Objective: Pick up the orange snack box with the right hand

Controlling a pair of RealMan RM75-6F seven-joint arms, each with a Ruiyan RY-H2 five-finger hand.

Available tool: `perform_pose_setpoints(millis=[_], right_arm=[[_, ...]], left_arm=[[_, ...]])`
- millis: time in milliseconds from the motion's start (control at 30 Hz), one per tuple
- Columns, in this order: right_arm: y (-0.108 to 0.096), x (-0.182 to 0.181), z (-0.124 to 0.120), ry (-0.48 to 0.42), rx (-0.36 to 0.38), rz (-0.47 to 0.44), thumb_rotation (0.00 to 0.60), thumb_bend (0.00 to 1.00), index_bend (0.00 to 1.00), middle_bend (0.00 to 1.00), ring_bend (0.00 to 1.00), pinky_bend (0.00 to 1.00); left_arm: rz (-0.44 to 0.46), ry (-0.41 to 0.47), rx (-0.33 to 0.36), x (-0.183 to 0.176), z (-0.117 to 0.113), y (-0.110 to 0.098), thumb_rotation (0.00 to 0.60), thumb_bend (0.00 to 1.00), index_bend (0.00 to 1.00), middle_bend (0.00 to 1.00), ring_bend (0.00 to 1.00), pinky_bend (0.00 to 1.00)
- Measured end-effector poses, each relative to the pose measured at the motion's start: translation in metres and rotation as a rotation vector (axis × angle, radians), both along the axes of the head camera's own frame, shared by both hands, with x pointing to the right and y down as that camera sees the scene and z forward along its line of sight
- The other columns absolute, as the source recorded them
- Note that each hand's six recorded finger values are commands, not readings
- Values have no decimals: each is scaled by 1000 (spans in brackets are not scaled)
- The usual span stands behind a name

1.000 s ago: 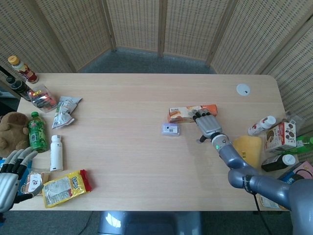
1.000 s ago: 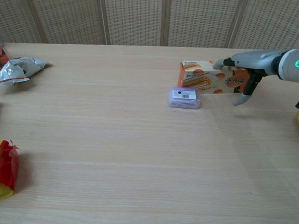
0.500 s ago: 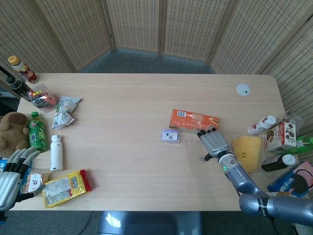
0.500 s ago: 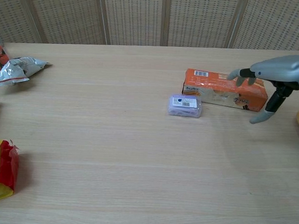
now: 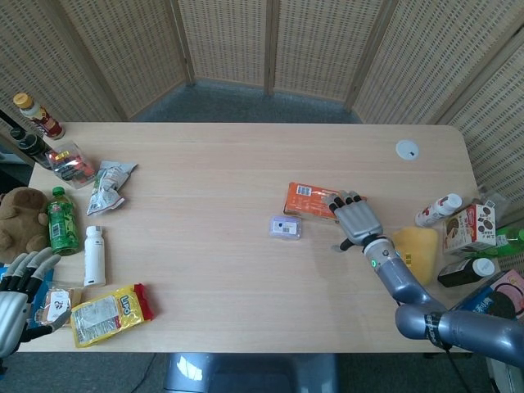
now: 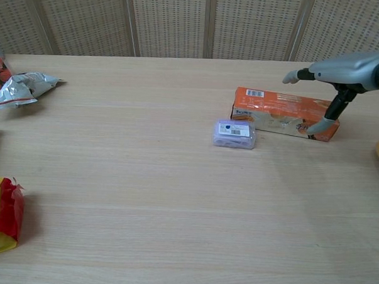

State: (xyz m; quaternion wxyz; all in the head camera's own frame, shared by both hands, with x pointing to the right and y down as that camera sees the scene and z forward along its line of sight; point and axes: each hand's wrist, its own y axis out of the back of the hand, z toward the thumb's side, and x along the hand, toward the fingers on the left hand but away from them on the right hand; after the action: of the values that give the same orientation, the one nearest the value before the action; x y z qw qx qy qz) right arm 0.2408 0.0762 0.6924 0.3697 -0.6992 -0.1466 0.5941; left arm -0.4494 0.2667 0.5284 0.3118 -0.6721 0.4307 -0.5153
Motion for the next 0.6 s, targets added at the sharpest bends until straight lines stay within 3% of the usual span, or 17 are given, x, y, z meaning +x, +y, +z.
perform_pose_setpoints(millis=[333, 600], right_arm=[[-42, -4, 33, 32, -41, 69, 466, 166, 0, 0, 0, 0], [-56, -11, 58, 57, -88, 106, 396, 173, 0, 0, 0, 0]], left_arm=[[-8, -17, -5, 0, -1, 0, 600, 226, 116, 72, 0, 0], [-14, -28, -6, -2, -2, 0, 600, 226, 116, 72, 0, 0]])
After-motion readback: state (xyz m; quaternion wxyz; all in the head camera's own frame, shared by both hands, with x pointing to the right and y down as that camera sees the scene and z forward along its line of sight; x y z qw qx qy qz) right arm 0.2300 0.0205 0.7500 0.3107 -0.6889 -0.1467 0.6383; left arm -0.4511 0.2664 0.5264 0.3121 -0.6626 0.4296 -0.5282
